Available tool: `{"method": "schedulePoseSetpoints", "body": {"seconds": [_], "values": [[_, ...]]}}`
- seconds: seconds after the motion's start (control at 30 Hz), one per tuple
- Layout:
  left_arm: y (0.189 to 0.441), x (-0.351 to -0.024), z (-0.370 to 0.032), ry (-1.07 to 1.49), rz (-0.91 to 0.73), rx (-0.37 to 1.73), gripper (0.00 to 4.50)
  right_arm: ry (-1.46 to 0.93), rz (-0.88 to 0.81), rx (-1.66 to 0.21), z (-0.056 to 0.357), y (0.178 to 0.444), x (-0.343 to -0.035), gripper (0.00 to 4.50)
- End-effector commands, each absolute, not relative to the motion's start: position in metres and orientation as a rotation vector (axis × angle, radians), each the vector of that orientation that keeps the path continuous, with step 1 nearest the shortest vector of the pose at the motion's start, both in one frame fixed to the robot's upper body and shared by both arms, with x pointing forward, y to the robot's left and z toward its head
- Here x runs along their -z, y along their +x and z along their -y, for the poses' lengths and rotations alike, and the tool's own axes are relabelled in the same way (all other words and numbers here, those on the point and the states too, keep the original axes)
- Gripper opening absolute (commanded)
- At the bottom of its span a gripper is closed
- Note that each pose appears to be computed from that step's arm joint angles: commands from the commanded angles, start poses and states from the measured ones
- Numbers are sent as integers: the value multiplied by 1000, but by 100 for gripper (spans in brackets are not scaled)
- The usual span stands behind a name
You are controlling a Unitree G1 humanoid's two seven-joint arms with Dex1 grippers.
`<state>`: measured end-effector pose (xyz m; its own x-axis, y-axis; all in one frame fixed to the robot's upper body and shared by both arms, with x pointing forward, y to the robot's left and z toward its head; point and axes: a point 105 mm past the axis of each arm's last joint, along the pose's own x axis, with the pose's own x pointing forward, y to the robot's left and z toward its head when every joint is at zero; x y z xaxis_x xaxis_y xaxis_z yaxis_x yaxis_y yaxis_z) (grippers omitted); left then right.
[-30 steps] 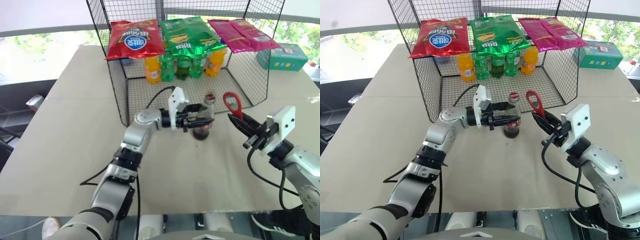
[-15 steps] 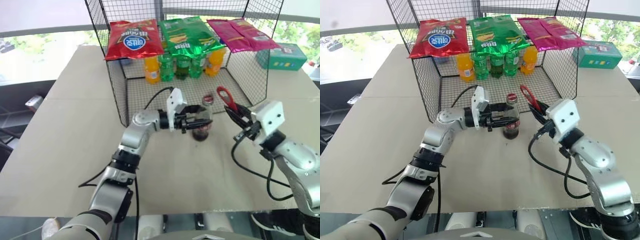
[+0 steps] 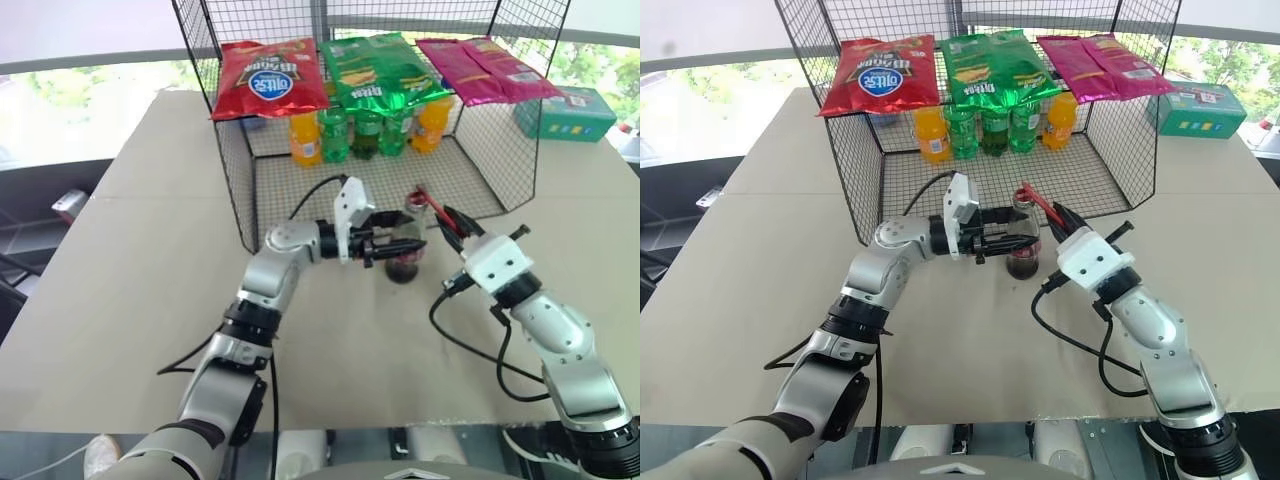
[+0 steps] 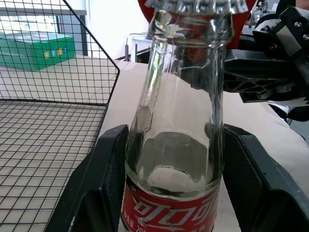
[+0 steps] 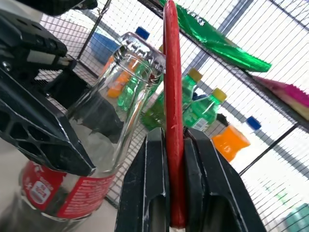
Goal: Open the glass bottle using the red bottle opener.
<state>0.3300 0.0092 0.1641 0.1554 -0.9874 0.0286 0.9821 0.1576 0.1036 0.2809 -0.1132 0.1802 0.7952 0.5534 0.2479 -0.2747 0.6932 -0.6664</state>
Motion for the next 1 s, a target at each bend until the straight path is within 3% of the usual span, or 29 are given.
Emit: {"method": "schedulePoseSetpoints", "body": {"seconds": [0.03,0.23,0.43,0.63,1.0], "values": [[328,-181,-4,62,164,1438,222,-747,481,-484,99,282,-162,0],[331,-181,-2,57,165,1433,222,-835,534,-423,90,288,-142,0],[331,-182,-1,54,169,1430,222,-809,615,-360,87,285,-146,0],[329,-181,-2,37,190,1428,222,-859,550,-349,88,288,-118,0],[326,-181,-1,-9,256,1396,222,-893,537,-333,92,293,-115,0]]}}
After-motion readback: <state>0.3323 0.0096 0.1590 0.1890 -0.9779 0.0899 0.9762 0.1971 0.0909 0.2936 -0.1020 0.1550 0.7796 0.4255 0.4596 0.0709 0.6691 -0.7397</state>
